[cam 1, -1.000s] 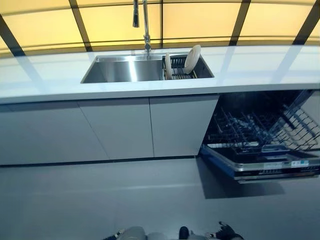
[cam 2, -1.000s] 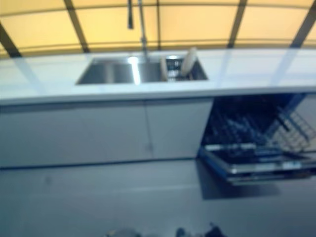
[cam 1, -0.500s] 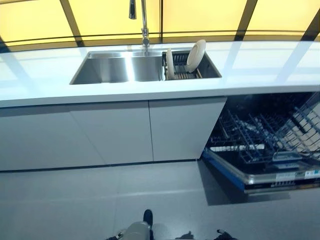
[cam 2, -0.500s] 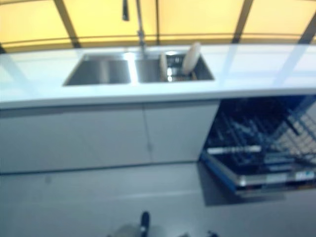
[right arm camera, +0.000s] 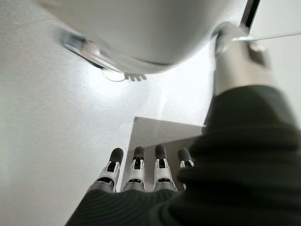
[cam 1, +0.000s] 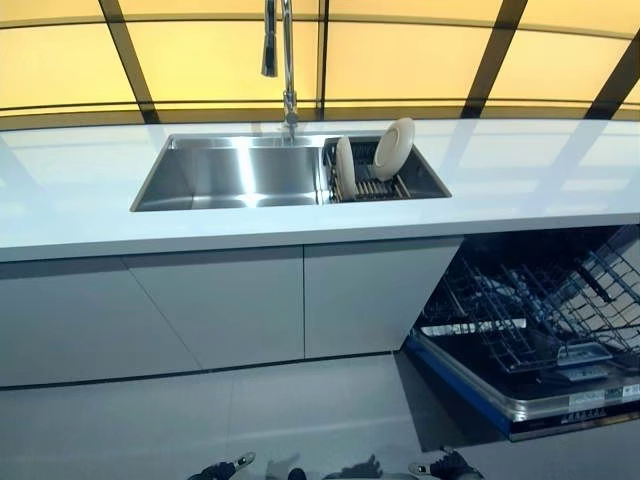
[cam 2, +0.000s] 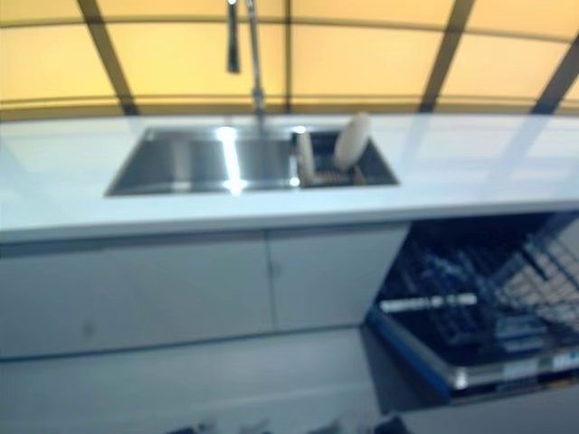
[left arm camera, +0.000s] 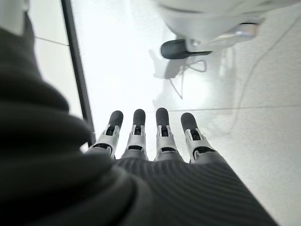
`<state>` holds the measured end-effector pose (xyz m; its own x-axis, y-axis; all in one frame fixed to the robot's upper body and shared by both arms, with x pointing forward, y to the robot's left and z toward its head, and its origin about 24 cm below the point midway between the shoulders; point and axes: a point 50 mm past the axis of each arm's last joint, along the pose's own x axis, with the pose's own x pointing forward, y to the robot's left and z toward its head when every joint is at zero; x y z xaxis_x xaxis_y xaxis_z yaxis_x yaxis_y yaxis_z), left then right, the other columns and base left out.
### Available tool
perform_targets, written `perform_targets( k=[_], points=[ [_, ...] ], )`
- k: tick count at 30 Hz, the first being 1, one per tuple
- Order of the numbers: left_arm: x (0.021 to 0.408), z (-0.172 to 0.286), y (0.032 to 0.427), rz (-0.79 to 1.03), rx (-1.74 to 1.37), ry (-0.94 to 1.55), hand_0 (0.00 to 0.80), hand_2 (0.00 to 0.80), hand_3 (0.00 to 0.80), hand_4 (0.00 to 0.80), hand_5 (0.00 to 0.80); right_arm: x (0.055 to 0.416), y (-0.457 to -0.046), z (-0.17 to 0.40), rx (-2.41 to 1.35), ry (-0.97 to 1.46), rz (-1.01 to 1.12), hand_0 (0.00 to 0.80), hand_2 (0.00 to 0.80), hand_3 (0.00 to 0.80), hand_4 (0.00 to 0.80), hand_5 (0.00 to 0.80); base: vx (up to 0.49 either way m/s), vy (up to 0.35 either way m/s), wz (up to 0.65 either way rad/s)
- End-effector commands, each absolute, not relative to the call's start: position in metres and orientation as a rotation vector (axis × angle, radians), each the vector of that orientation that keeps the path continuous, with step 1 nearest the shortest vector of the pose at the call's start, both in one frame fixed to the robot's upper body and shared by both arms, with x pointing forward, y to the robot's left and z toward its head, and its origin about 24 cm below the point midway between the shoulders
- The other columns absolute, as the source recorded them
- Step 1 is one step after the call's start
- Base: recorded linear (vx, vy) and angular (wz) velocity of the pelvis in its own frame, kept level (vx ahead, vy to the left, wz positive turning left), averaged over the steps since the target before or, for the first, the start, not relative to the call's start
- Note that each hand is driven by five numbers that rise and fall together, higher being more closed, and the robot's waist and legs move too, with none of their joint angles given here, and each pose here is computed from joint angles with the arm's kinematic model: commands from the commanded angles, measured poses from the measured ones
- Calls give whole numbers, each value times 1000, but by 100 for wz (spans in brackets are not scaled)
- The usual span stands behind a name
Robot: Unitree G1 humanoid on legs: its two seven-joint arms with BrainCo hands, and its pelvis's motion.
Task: Take plates into dishwasher
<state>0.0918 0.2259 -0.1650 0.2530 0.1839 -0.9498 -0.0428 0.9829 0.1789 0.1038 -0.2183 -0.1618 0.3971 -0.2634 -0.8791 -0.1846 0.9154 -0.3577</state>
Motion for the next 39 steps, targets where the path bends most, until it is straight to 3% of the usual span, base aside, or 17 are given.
perform_targets(
  k=[1, 5, 7, 13, 15, 20, 28, 39],
  points=[
    [109, -159, 233, 117, 155, 1248, 0, 0, 0, 0, 0, 132, -220, -153, -470, 1074, 79, 0, 0, 0, 0, 0, 149, -155, 74],
    [100, -162, 229, 115, 151, 1274, 0, 0, 0, 0, 0, 143, -205, -151, -590, 1050, 357, 0, 0, 0, 0, 0, 138, -128, 43],
    [98, -163, 225, 30, 185, 1287, 0, 0, 0, 0, 0, 157, -194, -145, -583, 995, 490, 0, 0, 0, 0, 0, 158, -166, 38],
    [100, -158, 241, 39, 245, 1298, 0, 0, 0, 0, 0, 225, -157, -87, -671, 658, 827, 0, 0, 0, 0, 0, 44, -106, 5],
    [98, -154, 257, 71, 250, 1301, 0, 0, 0, 0, 0, 250, -137, -27, -640, 461, 1024, 0, 0, 0, 0, 0, 14, -67, -7],
    [90, -154, 266, 101, 228, 1305, 0, 0, 0, 0, 0, 260, -110, 74, -315, 217, 1280, 0, 0, 0, 0, 0, 41, -13, -9],
    [64, -159, 264, 64, 254, 1347, 0, 0, 0, 0, 0, 277, -103, 150, 272, -61, 1299, 0, 0, 0, 0, 0, 72, -21, -1],
    [58, -161, 260, 21, 282, 1376, 0, 0, 0, 0, 0, 303, -146, 232, 564, -475, 1019, 0, 0, 0, 0, 0, 77, 12, 1]
  ],
)
